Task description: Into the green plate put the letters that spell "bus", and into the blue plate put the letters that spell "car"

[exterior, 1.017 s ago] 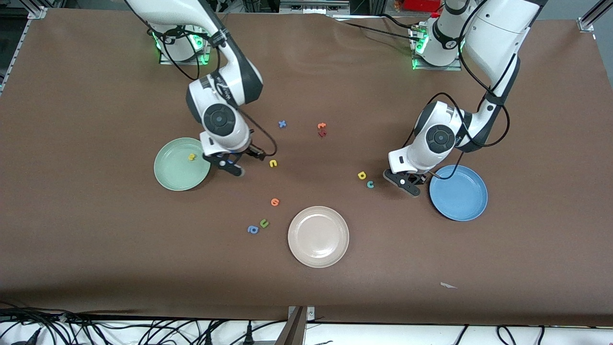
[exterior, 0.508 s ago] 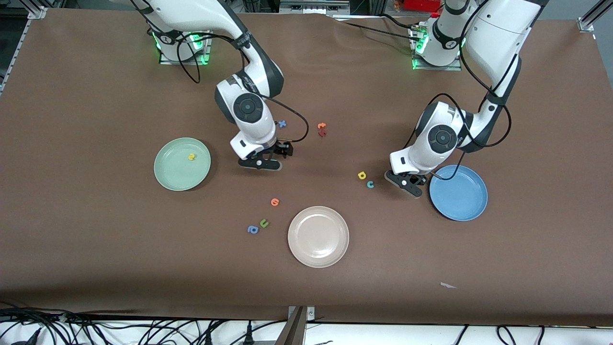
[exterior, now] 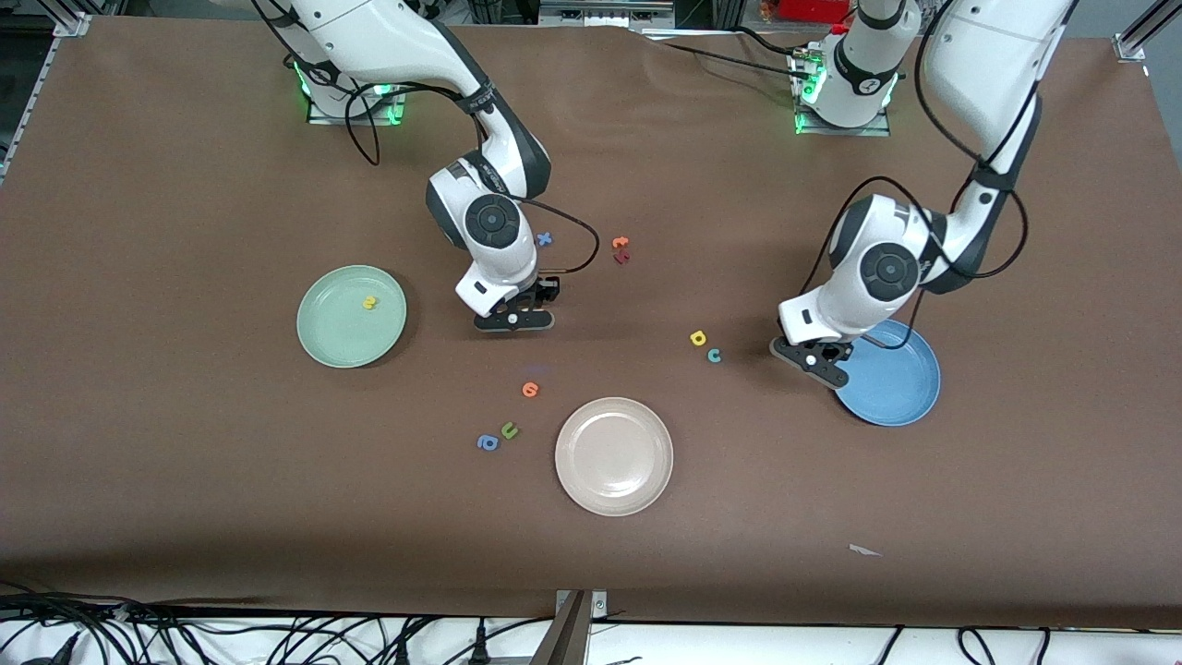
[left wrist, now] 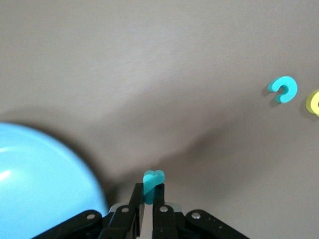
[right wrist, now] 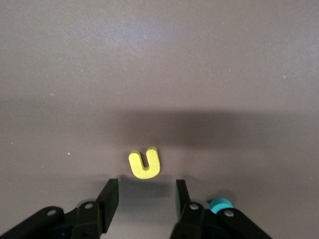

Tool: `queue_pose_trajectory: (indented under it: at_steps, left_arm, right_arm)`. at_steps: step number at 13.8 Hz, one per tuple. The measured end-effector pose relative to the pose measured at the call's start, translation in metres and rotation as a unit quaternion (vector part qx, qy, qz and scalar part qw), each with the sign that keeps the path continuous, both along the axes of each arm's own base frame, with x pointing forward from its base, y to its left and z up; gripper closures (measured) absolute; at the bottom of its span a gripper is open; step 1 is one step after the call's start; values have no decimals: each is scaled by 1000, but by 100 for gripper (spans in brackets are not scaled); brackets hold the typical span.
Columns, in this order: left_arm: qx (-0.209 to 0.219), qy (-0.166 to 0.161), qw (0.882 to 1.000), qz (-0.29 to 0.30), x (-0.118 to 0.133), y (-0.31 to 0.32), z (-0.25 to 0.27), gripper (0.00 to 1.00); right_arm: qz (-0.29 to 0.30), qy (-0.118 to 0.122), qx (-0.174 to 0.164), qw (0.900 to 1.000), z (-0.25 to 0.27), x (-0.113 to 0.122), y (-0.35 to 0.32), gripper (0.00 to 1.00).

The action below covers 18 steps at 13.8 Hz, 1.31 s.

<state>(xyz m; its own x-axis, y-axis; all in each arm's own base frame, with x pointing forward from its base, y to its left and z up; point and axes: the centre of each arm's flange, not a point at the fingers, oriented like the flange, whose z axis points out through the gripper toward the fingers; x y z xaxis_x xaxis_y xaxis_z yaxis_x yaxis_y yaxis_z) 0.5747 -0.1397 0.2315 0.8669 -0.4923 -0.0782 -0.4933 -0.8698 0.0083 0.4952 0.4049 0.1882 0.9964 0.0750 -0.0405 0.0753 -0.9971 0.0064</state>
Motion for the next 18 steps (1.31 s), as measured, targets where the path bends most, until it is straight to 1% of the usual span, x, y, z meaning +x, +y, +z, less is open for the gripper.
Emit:
queue_pose_trajectory:
  at_steps: [1,2,3,4,5,7,8,10,11,12,13,14,16,18]
  left_arm:
    - [8,10,1000,11,7,12,20,89]
    - [13,14,1000,24,13,28,35,89]
    - [16,15,999,39,19,45,45,89]
    - [19,18,998,53,23,65,46,89]
    - [22,24,997,64,23,86,40,89]
    - [29,39,995,82,23,125,24,89]
    - [31,45,995,86,23,135,16,86]
    - [32,45,994,99,25,136,10,63]
    - [33,40,991,120,28,131,13,55]
    - [33,35,989,142,30,122,16,44]
    - [31,32,985,165,31,108,18,33]
    - [21,33,980,196,30,88,19,24]
    - [0,45,963,264,23,38,17,2]
    - [-2,54,943,329,13,-15,12,0]
  right_arm:
    - [4,-4,3,1000,1,1,0,49]
    - [7,-6,4,1000,1,2,0,50]
    - [10,-6,4,1000,-1,2,-1,52]
    - [13,-5,3,1000,-4,2,-2,53]
    - [14,-8,4,1000,-7,3,-2,56]
    - [16,-15,9,1000,-10,4,-1,57]
    - [16,-17,11,1000,-11,4,-1,58]
    - [16,-18,11,1000,-11,5,-1,60]
    - [17,-19,11,1000,-11,5,-1,69]
    - [16,-19,11,1000,-10,6,-2,74]
    - [16,-19,11,1000,-11,6,-2,74]
    - [16,-19,11,1000,-10,6,-2,74]
    - [14,-24,12,1000,-7,10,-4,74]
    - [-1,-27,2,1000,11,26,-20,74]
